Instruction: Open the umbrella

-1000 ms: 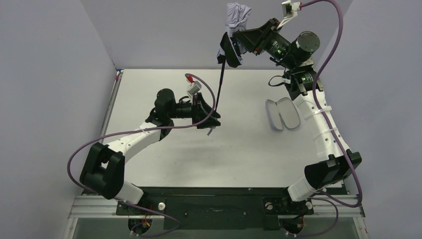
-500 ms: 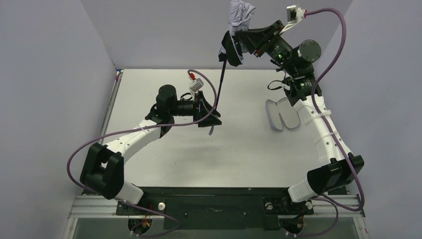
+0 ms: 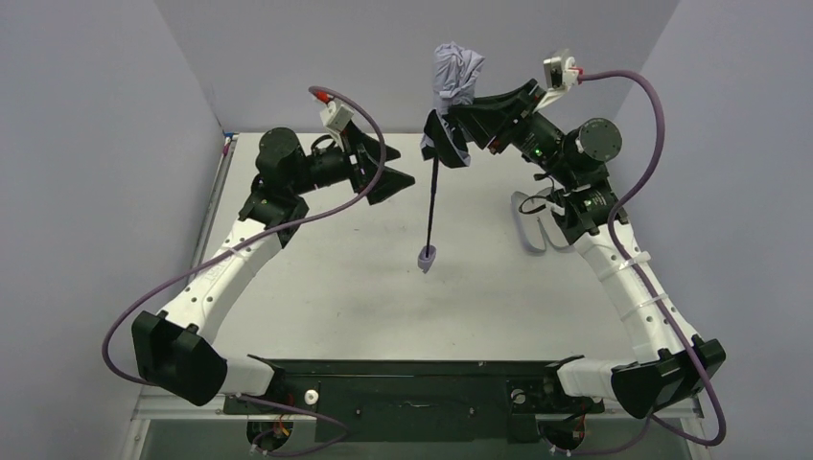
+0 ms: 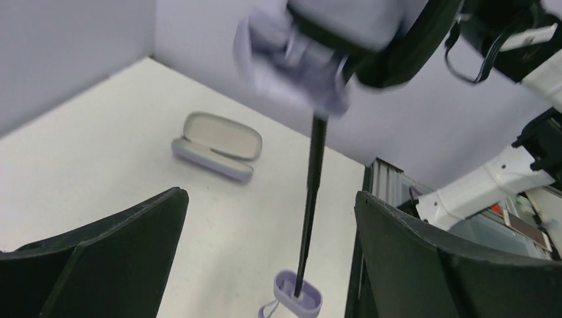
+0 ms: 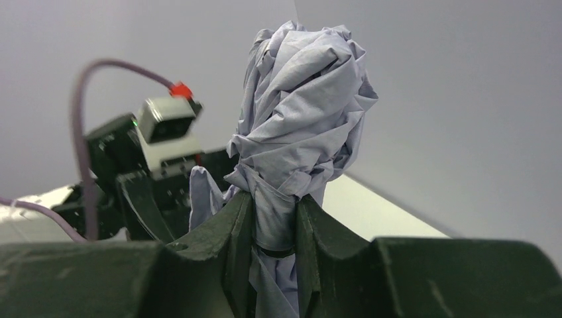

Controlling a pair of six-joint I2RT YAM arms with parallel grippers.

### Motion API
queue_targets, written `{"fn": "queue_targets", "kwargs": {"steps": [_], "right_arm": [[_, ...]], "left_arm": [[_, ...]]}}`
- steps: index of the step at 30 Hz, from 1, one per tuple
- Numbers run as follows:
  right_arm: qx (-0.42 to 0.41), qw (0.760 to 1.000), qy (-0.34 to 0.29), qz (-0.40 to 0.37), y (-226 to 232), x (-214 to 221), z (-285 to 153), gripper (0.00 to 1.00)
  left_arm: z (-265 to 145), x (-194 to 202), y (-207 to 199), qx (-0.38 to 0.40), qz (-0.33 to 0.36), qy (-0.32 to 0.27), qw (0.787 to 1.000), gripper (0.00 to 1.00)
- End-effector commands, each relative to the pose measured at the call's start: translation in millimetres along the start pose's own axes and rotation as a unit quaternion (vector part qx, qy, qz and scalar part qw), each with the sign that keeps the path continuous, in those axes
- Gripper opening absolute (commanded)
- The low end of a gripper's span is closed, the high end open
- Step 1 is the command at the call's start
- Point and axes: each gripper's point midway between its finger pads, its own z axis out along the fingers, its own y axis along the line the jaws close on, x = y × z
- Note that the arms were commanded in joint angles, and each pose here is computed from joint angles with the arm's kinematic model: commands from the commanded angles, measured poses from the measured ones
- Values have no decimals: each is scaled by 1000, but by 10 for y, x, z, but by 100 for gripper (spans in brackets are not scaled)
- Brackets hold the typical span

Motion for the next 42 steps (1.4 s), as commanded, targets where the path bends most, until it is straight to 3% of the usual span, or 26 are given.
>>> {"fn": "queue_targets", "kwargs": {"steps": [1,9,17,19,22,26,27,29,32,33,35,38,42], "right_arm": [[-16,999,-13,-43,170,-57,-45,0],[-17,998,12,-52,221,164,-53,0],[-43,998,12,-32,419,232,-81,0],[-48,998,10,-25,453,221,-90,0],[-54,998,10,-20,488,211,-102,0],[-57,998,9,-9,506,199,-107,0],[-56,998,8,-5,502,188,-109,0],[-54,999,7,2,499,161,-110,3],[-43,999,9,5,455,120,-136,24],[-30,999,14,7,398,121,-165,37],[0,1000,22,1,284,126,-224,48],[50,997,45,-31,119,211,-336,47],[61,994,51,-76,140,209,-371,37]], "left_arm": [[35,-604,-201,-12,53,-68,996,97],[282,-651,-388,21,43,-81,996,97],[494,-569,-229,-32,50,-75,995,99],[511,-545,-204,-36,46,-74,996,86],[515,-505,-191,-33,39,-81,995,53],[476,-465,-306,1,36,-93,995,21],[463,-497,-351,9,35,-101,994,9],[448,-486,-370,13,29,-103,994,0],[421,-538,-293,-10,16,-118,993,0],[405,-563,-268,-19,10,-122,992,0],[385,-604,-166,-51,-3,-131,990,0],[343,-678,-40,-96,-17,-148,984,0],[341,-644,-6,-116,-18,-146,982,0]]}}
